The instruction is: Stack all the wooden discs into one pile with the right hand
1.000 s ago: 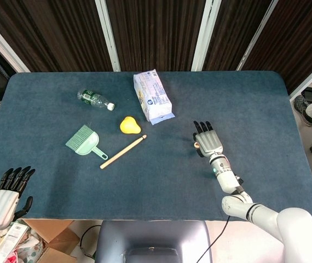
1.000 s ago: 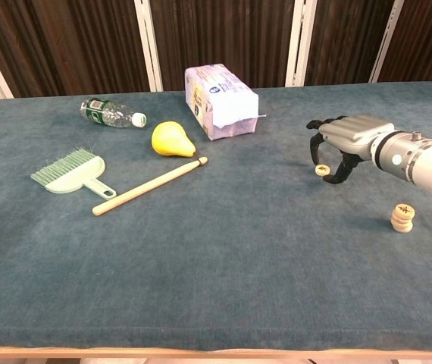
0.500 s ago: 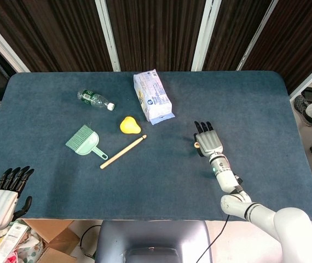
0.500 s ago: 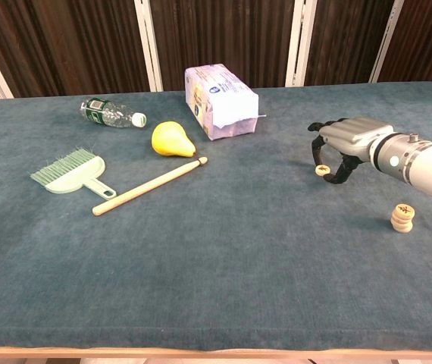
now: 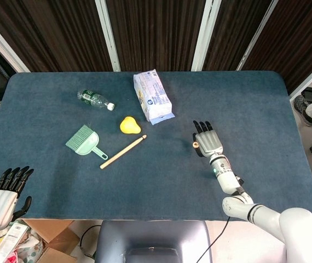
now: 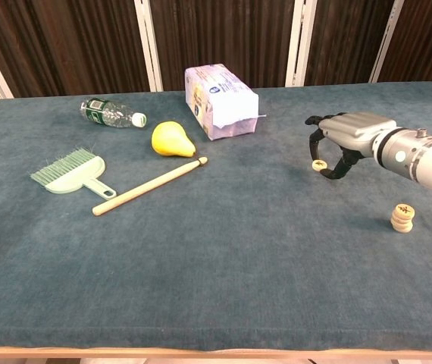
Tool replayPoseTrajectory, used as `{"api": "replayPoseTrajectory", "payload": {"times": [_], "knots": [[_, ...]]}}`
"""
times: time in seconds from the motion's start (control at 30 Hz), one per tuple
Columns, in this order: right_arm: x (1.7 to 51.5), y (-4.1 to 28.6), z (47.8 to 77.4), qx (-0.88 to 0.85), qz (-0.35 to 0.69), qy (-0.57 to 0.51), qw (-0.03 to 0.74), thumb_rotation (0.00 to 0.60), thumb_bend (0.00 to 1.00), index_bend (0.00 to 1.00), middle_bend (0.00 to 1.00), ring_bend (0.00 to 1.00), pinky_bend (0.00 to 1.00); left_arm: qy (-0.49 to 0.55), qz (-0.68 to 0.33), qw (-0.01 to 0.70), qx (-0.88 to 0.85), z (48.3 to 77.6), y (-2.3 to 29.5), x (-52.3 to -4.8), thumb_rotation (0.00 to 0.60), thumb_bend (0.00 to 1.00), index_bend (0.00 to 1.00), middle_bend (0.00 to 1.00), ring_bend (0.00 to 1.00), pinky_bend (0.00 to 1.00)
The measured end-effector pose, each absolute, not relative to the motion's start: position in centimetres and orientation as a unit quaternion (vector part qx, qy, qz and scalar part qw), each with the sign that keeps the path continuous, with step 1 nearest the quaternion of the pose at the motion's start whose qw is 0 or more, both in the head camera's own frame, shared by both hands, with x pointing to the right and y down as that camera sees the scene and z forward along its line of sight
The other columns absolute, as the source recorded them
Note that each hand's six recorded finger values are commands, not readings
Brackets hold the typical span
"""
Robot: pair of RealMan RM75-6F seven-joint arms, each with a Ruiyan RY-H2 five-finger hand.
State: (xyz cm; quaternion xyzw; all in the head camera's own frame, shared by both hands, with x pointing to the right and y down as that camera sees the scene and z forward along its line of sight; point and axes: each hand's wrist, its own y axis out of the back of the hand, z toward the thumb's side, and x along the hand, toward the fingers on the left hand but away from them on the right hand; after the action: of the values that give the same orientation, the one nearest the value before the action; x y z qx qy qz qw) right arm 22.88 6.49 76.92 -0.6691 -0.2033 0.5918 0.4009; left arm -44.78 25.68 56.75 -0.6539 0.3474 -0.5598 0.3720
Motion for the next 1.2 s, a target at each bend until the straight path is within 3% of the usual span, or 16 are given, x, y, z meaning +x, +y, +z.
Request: {"api": "replayPoseTrajectory", "payload": {"times": [0.3,0.67,0.83,1.2], "knots": [[22.2,8.4,72.0,-0.724,0.519,-0.225,0.395,0.6,0.55,0.67,0.06,0.0,0.07,0.349,-0.56,0.372,-0.653,56.8,25.7,-44.7,0.6,0.51,0.0,0.04,0.01,0.04],[26.1,14.2,65.5,-0.749,0.462,-0.186,0.437,0.6,0.55,0.67,0.06,0.0,0.07,0.346,-0.561,0.37,-0.655,56.9,25.8,-44.6,0.6,0.51,0.0,0.04,0.01,0.04],[28.5,15.4,65.1,-0.738,0.475,-0.186,0.441,0.6,0.55,0.67,0.06,0.0,0.07,0.347,-0.559,0.371,-0.655,56.8,25.8,-44.6,0.6,0.51,0.0,0.04,0.01,0.04],[31.6,15.5,67.5,-0.707,0.52,-0.17,0.448,0.6,0.55,0.67,0.06,0.0,0.07,0.347,-0.558,0.37,-0.657,56.8,25.8,-44.6,0.6,0.51,0.0,0.04,0.01,0.04]]}}
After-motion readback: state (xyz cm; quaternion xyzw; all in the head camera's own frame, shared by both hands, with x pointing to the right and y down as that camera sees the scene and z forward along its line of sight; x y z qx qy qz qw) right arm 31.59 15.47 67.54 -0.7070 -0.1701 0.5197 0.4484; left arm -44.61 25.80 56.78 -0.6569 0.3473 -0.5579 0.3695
